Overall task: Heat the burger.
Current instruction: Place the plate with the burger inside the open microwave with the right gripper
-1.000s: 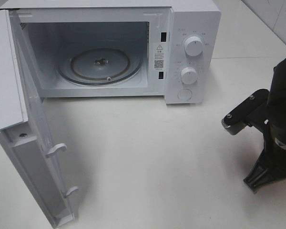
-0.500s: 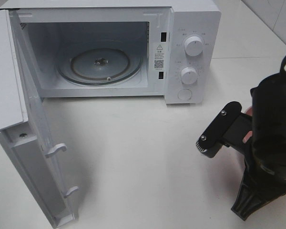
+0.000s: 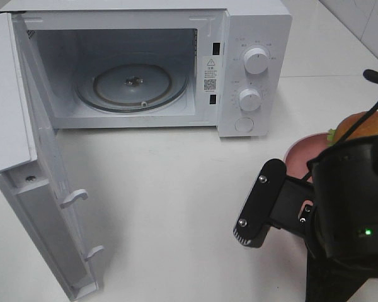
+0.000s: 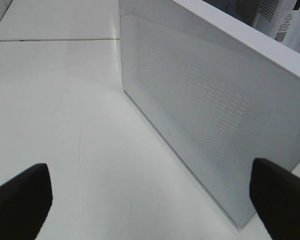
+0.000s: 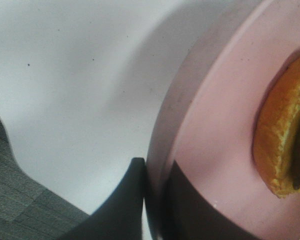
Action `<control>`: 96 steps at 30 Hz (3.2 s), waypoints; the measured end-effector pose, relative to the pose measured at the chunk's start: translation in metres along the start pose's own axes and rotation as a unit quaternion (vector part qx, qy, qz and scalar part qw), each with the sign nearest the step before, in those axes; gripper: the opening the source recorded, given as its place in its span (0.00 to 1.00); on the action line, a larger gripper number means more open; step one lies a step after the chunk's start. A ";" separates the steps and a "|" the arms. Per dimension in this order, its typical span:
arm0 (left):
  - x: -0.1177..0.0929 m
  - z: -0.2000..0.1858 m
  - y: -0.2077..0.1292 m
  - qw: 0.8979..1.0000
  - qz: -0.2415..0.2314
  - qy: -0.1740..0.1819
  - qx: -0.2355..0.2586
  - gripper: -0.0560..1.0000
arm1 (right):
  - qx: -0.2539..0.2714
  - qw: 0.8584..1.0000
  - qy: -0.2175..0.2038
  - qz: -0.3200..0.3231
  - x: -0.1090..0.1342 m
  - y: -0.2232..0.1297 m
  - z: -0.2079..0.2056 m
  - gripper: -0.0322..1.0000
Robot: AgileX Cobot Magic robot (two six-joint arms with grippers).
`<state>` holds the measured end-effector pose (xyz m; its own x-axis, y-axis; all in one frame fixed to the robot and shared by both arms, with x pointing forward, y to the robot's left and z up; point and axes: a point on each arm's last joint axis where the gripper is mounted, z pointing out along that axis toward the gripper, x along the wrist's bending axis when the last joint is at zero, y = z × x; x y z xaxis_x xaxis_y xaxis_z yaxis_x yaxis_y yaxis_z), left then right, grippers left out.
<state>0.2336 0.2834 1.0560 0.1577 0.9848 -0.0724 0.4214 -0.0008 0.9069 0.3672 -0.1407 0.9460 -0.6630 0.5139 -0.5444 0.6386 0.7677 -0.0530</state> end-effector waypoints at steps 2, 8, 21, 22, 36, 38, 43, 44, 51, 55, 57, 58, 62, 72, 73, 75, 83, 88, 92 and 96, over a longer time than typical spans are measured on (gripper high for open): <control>0.000 0.000 0.000 1.000 0.000 0.000 0.000 0.99 | -0.004 1.000 -0.003 -0.006 0.001 0.000 -0.001 0.08; 0.000 0.000 0.000 1.000 0.000 0.000 0.000 0.99 | -0.026 0.998 -0.010 -0.056 0.013 0.000 -0.009 0.08; 0.000 0.000 0.000 1.000 0.000 0.000 0.000 0.99 | -0.075 0.988 -0.028 -0.136 0.025 0.003 -0.018 0.09; 0.000 0.000 0.000 1.000 0.000 0.000 0.000 0.99 | -0.082 0.986 -0.024 -0.144 0.026 0.004 -0.019 0.09; 0.000 0.000 0.000 1.000 0.000 0.000 0.000 0.99 | -0.157 0.959 -0.024 -0.235 0.031 0.017 -0.022 0.09; 0.000 0.000 0.000 1.000 0.000 0.000 0.000 0.99 | -0.178 0.948 -0.036 -0.260 0.031 0.021 -0.024 0.09; 0.000 0.000 0.000 1.000 0.000 0.000 0.000 0.99 | -0.204 0.933 -0.055 -0.291 0.030 0.026 -0.026 0.10; 0.000 0.000 0.000 1.000 0.000 0.000 0.000 0.99 | -0.209 0.930 -0.062 -0.296 0.029 0.027 -0.026 0.10; 0.000 0.000 0.000 1.000 0.000 0.000 0.000 0.99 | -0.226 0.924 -0.057 -0.304 0.032 0.029 -0.027 0.10; 0.000 0.000 0.000 1.000 0.000 0.000 0.000 0.99 | -0.251 0.913 -0.048 -0.318 0.033 0.033 -0.026 0.10; 0.000 0.000 0.000 1.000 0.000 0.000 0.000 0.99 | -0.263 0.907 -0.046 -0.325 0.032 0.036 -0.026 0.10; 0.000 0.000 0.000 1.000 0.000 0.000 0.000 0.99 | -0.263 0.907 -0.046 -0.325 0.032 0.036 -0.026 0.10; 0.000 0.000 0.000 1.000 0.000 0.000 0.000 0.99 | -0.276 0.900 -0.046 -0.333 0.023 0.042 -0.021 0.10; 0.000 0.000 0.000 1.000 0.000 0.000 0.000 0.99 | -0.303 0.880 -0.048 -0.362 0.006 0.054 -0.013 0.10; 0.000 0.000 0.000 1.000 0.000 0.000 0.000 0.99 | -0.310 0.876 -0.051 -0.367 0.002 0.058 -0.014 0.10; 0.000 0.000 0.000 1.000 0.000 0.000 0.000 0.99 | -0.312 0.873 -0.055 -0.369 -0.001 0.060 -0.015 0.10; 0.000 0.000 0.000 1.000 0.000 0.000 0.000 0.99 | -0.312 0.862 -0.049 -0.396 -0.024 0.071 -0.015 0.10; 0.000 0.000 0.000 1.000 0.000 0.000 0.000 0.99 | -0.309 0.853 -0.032 -0.420 -0.027 0.070 -0.012 0.10; 0.000 0.000 0.000 1.000 0.000 0.000 0.000 0.99 | -0.312 0.839 -0.019 -0.446 -0.032 0.071 -0.008 0.10; 0.000 0.000 0.000 1.000 0.000 0.000 0.000 0.99 | -0.317 0.835 -0.006 -0.450 -0.034 0.070 -0.006 0.10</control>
<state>0.2336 0.2834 1.0560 0.1577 0.9848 -0.0724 0.4214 -0.0008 0.9069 0.4323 -0.1017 0.9655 -0.7558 -0.3821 -0.5317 -0.4547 0.8906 0.0062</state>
